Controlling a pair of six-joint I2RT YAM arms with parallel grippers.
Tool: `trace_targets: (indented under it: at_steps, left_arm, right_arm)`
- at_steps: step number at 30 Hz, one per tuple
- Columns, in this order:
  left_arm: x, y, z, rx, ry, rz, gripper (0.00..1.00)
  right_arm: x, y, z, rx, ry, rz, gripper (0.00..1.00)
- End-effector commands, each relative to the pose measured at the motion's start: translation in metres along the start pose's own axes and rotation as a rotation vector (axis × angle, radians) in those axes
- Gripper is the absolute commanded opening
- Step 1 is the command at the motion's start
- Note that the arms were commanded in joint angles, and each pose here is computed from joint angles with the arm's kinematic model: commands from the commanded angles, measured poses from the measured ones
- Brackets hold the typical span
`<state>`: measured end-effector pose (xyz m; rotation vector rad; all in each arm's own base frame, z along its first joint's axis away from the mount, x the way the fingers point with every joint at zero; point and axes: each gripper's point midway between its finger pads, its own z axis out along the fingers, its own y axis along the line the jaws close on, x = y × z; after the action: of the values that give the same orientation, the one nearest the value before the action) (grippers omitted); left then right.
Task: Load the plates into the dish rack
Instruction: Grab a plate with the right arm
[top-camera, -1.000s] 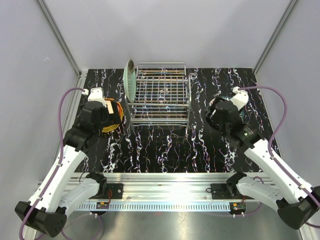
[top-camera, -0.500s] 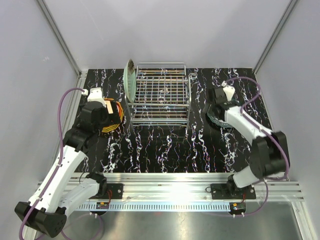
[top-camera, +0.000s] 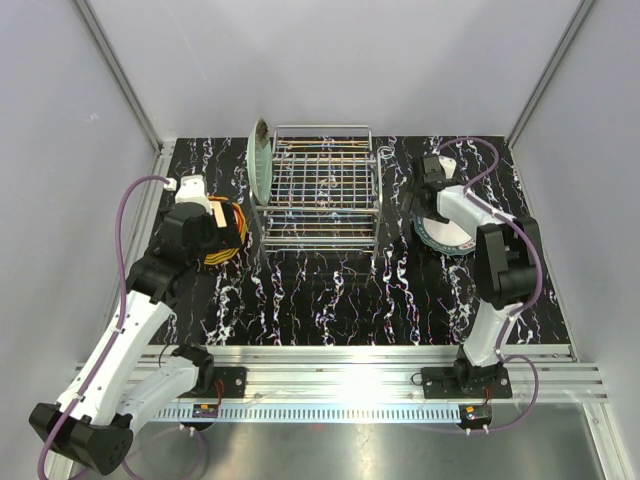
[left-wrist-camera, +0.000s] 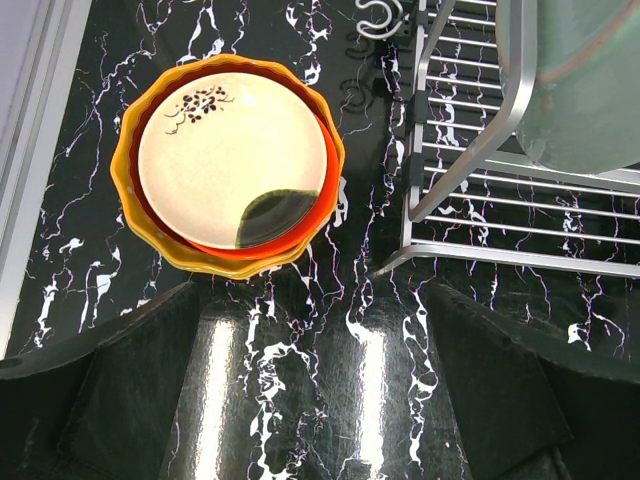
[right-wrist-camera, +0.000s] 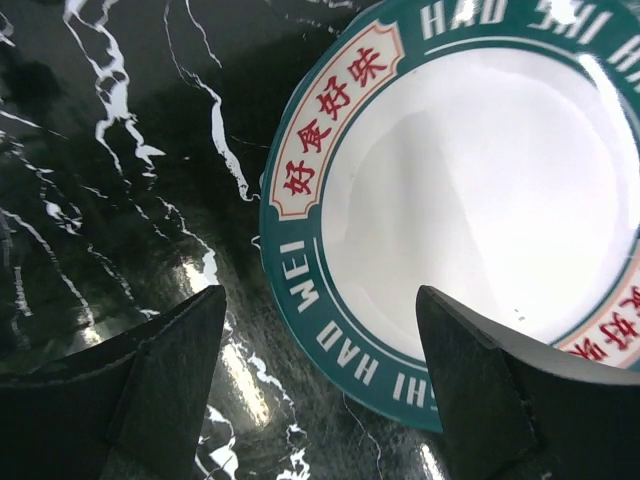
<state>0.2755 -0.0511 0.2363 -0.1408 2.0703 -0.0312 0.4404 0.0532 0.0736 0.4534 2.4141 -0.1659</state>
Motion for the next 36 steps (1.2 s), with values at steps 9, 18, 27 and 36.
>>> trace_targets:
  at_steps: [9,18,27,36]
  left_arm:
    - [-0.019,-0.005,-0.004,0.025,-0.071,-0.014,0.99]
    - [-0.019,-0.005,-0.004,0.025,-0.071,-0.016,0.99]
    - [-0.018,-0.006,-0.004,0.029,-0.069,-0.014,0.99]
    - [-0.018,-0.007,-0.003,0.031,-0.066,-0.012,0.99]
  right_arm:
    - [-0.002,0.012,0.027,-0.009,0.035,-0.077,0.81]
    - [0.004,0.013,0.035,-0.007,0.053,-0.085,0.7]
    - [0.007,0.013,0.035,-0.01,0.064,-0.097,0.56]
    - [0.009,0.016,0.023,-0.043,0.074,-0.075,0.29]
